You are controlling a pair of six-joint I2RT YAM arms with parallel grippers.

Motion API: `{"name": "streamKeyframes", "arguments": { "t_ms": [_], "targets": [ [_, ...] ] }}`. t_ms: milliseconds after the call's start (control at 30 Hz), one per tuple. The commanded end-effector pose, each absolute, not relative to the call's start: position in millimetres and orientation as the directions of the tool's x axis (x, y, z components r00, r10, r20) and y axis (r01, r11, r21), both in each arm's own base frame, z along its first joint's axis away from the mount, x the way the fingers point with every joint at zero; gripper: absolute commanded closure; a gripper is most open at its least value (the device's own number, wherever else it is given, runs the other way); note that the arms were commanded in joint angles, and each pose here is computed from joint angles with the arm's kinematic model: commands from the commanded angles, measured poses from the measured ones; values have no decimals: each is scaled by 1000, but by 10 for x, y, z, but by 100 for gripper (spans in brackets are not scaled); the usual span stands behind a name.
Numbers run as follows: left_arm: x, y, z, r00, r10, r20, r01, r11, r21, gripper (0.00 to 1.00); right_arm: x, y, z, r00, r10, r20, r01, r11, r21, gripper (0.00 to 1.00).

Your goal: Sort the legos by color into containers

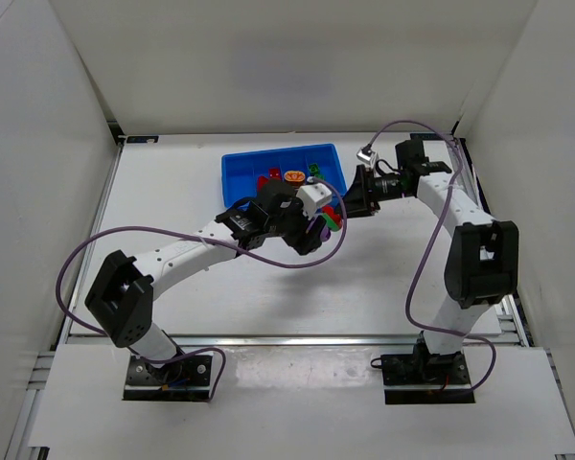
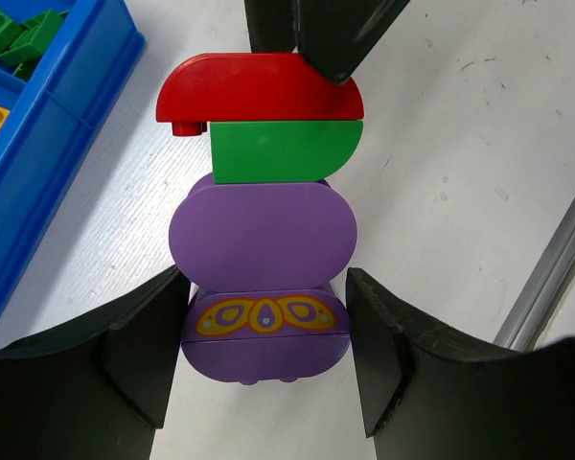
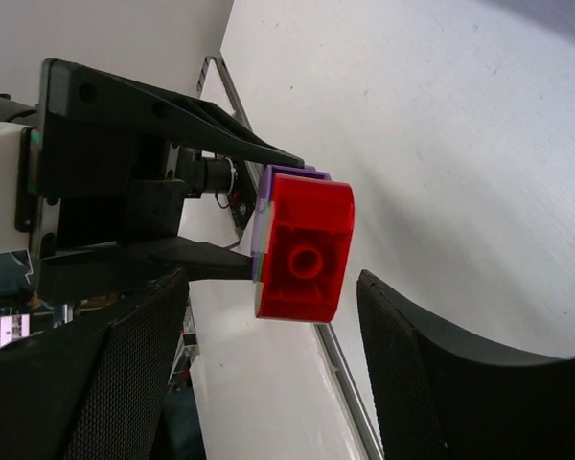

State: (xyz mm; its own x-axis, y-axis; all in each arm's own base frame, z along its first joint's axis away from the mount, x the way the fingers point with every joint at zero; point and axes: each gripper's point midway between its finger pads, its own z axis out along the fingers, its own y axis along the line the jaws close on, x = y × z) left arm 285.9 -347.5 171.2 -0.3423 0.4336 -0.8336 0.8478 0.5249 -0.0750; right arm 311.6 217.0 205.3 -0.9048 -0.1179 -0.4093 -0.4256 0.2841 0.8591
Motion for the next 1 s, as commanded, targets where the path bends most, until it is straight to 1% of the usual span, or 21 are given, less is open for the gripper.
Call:
{"name": "streamKeyframes", "arguments": {
  "t_ms": [0,167,300,333,400,500,533,600,633,700,733,767,833,867,967],
  "targets": [
    [2913,-3532,2118,-263,372,-890,852,523,-33,80,3134,2173,2009,-906,-125,-405,-424,286,859,26],
    [2916,-3517,2130,-263,370,-891,848,529,-31,80,3156,2172,1967,-908,-126,-400,-419,292,860,27],
    [2918,-3522,2136,-263,367,-892,847,531,-31,80,3158,2201,1977,-906,-131,-402,-423,279,862,35],
    [2923,-3519,2129,-266,367,-892,846,533,-33,80,3146,2218,1979,-907,-135,-399,-422,273,865,40],
    [2933,-3525,2136,-265,366,-892,845,534,-32,80,3140,2236,1985,-906,-140,-399,-423,265,866,42],
    [2954,-3547,2153,-261,362,-895,844,536,-29,80,3090,2282,1991,-909,-153,-388,-415,243,877,49],
    [2963,-3549,2135,-264,364,-893,842,539,-29,80,3085,2293,1988,-909,-155,-388,-415,239,878,54],
    [2976,-3554,2146,-262,364,-894,841,541,-26,80,3059,2315,1991,-909,-161,-384,-412,228,882,60],
    [2981,-3553,2149,-262,362,-895,839,544,-26,80,3058,2317,1987,-912,-160,-377,-405,228,885,67],
    [2988,-3553,2144,-259,364,-894,838,546,-21,80,3036,2323,2010,-915,-161,-371,-399,210,893,75],
    [2985,-3552,2137,-263,364,-894,837,547,-24,80,3032,2325,2011,-915,-161,-369,-397,204,895,81],
    [2978,-3545,2109,-264,370,-891,837,547,-21,80,3034,2322,2023,-914,-160,-373,-400,200,894,85],
    [2972,-3526,2091,-270,370,-889,833,553,-23,80,3041,2332,2066,-906,-159,-393,-419,189,888,91],
    [2958,-3509,2042,-276,378,-884,831,556,-22,80,3042,2334,2088,-905,-157,-395,-420,186,888,95],
    [2918,-3442,1946,-307,380,-872,819,573,-38,80,3085,2332,2177,-891,-150,-428,-451,183,874,100]
  ]
}}
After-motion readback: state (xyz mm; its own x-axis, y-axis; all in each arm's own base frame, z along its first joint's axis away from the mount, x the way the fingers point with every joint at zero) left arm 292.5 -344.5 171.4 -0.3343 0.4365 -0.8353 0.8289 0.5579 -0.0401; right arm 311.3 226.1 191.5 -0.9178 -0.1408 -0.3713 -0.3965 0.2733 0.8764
